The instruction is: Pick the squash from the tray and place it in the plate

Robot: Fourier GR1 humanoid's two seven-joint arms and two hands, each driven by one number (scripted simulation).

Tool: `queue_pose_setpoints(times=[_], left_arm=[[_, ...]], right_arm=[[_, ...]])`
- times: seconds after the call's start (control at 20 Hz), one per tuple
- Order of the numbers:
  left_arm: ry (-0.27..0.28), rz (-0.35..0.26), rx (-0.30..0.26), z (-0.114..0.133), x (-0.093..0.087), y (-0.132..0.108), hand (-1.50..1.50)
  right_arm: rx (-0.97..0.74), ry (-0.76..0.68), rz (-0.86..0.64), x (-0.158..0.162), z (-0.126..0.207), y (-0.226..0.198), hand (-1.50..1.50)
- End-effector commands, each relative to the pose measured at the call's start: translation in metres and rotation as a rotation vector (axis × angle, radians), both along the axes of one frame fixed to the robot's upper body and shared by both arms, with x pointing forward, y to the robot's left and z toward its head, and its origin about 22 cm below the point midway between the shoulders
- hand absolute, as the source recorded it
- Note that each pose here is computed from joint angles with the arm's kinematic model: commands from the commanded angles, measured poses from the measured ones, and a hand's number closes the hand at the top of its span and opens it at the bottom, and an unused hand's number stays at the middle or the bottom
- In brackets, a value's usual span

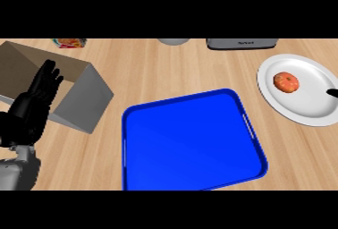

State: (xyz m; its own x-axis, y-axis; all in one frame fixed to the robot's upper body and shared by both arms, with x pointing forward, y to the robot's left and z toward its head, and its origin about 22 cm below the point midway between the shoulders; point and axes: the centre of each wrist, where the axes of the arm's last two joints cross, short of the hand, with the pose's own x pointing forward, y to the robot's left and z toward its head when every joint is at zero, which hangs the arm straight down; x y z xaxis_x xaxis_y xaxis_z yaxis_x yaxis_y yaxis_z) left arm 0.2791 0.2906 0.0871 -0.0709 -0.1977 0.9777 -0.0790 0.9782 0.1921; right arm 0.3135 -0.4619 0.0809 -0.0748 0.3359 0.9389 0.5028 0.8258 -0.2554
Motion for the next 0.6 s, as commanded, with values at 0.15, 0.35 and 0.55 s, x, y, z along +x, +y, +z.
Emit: queue_pose_setpoints(times=[0.15, 0.35, 0.55], left_arm=[[0.217, 0.024, -0.055, -0.047, -0.004, 0.004, 0.0], [0.226, 0.042, -0.027, -0.045, 0.001, 0.001, 0.0], [0.242, 0.016, -0.055, -0.055, -0.01, 0.003, 0.0]], right_arm=[[-0.029, 0.001, -0.033, -0.034, -0.013, -0.035, -1.5], [-0.023, 0.034, -0.039, -0.038, -0.005, -0.044, -1.5], [-0.049, 0.072, -0.054, -0.058, -0.016, -0.06, -1.5]])
